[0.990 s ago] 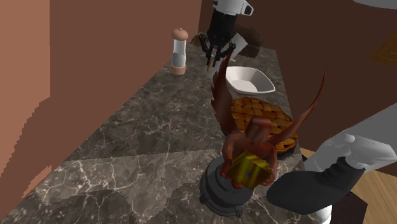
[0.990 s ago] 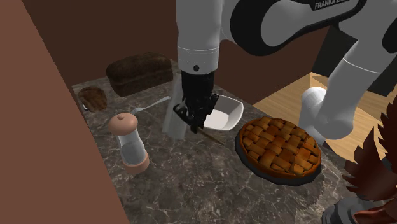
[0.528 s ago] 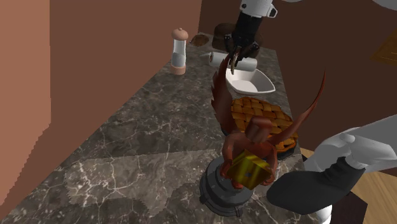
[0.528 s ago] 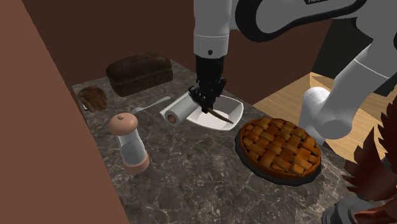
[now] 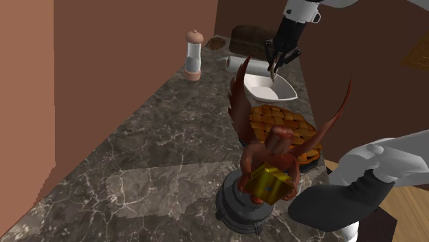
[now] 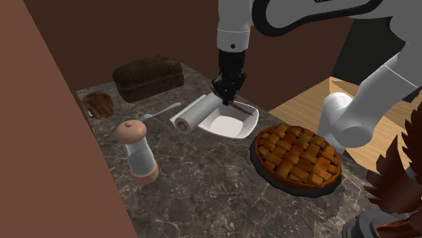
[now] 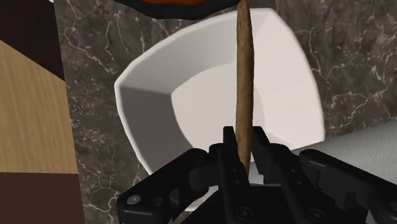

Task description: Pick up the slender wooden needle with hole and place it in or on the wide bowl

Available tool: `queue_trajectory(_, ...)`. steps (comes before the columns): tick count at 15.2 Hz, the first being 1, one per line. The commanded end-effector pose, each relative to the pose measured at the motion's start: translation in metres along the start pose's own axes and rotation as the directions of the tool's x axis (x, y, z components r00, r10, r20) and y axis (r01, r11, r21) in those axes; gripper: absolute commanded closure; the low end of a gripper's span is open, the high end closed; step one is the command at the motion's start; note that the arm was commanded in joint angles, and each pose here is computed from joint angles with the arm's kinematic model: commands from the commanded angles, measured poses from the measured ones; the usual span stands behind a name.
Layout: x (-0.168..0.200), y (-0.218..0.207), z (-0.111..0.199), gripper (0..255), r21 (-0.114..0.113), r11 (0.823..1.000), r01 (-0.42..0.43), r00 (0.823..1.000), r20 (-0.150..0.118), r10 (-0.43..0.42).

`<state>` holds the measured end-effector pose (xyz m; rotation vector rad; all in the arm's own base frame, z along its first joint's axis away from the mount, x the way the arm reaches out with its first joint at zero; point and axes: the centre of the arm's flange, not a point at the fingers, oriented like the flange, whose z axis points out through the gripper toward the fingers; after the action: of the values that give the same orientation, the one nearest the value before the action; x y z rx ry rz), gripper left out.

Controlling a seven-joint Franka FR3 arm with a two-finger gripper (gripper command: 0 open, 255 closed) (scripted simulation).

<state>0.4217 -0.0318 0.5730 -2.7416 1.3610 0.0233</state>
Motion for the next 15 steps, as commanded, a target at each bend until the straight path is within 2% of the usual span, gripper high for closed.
queue_trajectory(1,0.002,0.003,0.01,255,0.0,1.0,0.001,1.0,0.0,-0.001)
queue_trajectory(11,0.004,0.007,0.064,255,0.0,1.0,0.001,1.0,0.0,-0.001)
queue_trajectory(15,0.004,0.007,0.064,255,0.0,1.0,0.001,1.0,0.0,-0.001)
